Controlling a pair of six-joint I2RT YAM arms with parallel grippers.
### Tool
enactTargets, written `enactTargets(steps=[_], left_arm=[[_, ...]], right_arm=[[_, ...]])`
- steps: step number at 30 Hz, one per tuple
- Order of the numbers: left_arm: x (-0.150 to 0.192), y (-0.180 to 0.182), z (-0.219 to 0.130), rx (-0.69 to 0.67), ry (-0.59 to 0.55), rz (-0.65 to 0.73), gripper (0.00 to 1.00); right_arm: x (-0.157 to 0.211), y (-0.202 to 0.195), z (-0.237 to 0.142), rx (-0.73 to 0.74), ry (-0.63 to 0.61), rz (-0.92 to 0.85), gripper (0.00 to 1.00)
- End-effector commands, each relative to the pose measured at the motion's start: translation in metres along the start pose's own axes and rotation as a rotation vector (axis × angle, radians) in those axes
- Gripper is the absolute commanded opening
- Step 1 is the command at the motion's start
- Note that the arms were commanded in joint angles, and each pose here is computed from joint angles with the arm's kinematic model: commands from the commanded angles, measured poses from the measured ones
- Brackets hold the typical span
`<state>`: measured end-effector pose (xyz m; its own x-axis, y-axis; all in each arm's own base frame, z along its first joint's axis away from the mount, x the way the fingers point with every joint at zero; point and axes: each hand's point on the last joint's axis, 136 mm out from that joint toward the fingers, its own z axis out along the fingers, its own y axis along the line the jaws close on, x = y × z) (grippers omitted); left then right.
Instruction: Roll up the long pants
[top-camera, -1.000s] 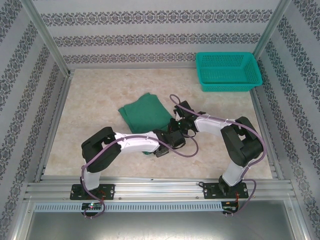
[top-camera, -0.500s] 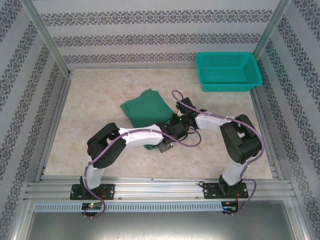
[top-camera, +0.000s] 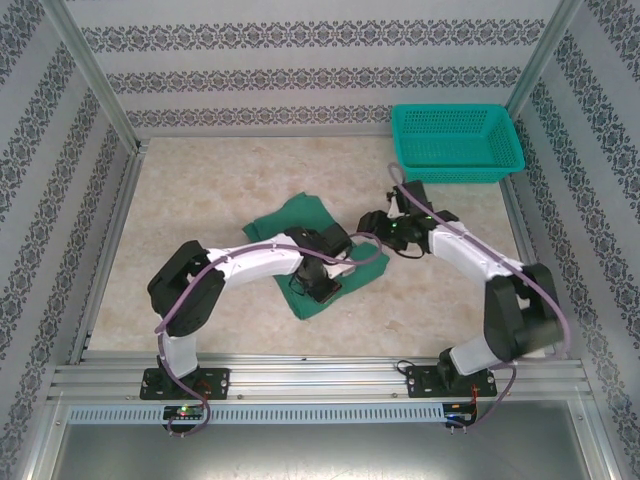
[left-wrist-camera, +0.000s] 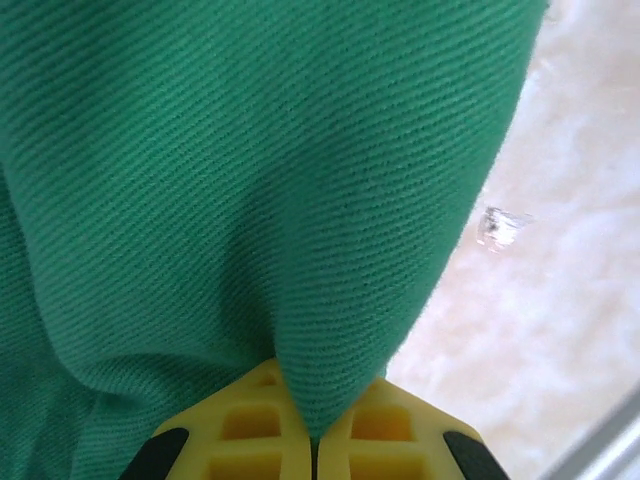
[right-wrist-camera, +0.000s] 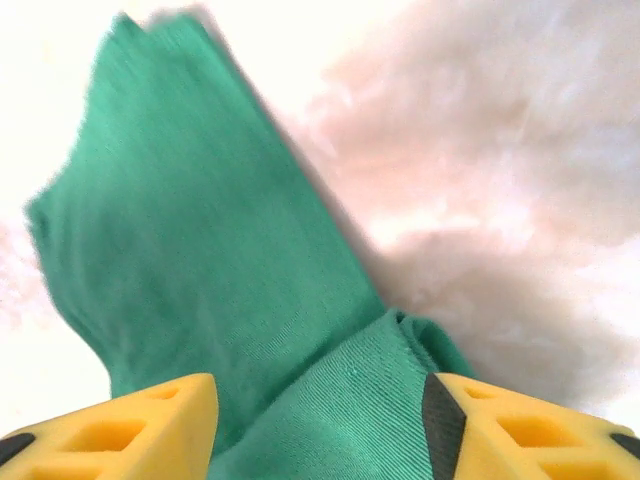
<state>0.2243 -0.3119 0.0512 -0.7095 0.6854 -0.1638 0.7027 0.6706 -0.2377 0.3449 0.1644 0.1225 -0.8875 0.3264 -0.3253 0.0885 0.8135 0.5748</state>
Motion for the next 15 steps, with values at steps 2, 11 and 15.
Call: enactTargets(steps=[2,11,15], left_arm=[[0.0,-0.037,-0.038,0.342,-0.03,-0.151,0.0],[-0.036,-0.029,-0.094,0.806,-0.219,-0.39,0.0],[-0.042,-0.016,-0.094,0.893,-0.264,-0.512,0.0]], right_arm=[[0.017,0.001,-0.012,-0.017,0.045,-0.037,0.6],[0.041,0.002,-0.032,-0.05,0.065,-0.046,0.6],[0.044,0.007,-0.035,-0.076,0.059,-0.057,0.57]])
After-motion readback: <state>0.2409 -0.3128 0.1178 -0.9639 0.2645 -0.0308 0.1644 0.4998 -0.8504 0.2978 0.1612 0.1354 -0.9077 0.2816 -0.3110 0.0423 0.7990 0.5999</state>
